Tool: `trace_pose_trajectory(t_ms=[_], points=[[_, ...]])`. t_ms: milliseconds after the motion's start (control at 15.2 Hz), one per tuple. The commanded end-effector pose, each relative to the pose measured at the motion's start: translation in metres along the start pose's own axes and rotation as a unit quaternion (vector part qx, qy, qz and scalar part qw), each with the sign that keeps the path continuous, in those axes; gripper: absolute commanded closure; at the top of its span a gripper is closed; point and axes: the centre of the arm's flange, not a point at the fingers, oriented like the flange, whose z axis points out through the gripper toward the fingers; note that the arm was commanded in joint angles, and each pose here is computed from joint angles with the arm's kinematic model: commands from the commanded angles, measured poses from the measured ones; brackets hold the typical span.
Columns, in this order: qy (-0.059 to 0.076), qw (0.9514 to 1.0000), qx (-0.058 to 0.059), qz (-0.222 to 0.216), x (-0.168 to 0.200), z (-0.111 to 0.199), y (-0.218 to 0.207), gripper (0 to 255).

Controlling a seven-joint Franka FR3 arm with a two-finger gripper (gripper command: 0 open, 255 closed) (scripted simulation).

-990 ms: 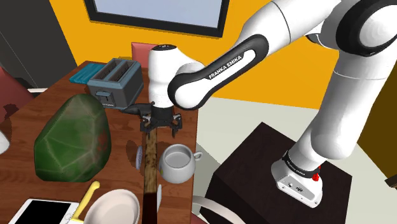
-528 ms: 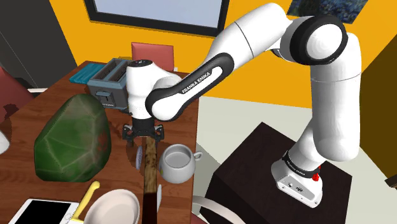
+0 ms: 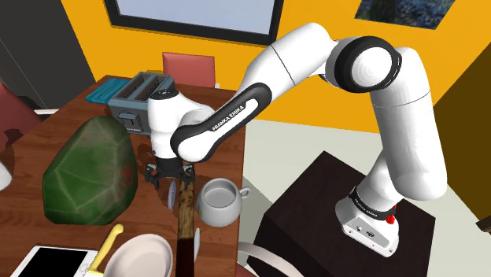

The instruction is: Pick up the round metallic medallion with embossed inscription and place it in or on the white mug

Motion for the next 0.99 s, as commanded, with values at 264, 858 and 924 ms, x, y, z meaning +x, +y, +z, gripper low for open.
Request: trace_pose_trajectory(t_ms=[264, 858, 924], points=[[0.0, 1.0, 0.0, 0.0, -0.0002, 0.015, 0.0007, 0], [0.0, 1.0, 0.0, 0.0, -0.0002, 0.015, 0.0007, 255], [0.0, 1.0, 0.0, 0.0, -0.0002, 0.015, 0.0007, 255]])
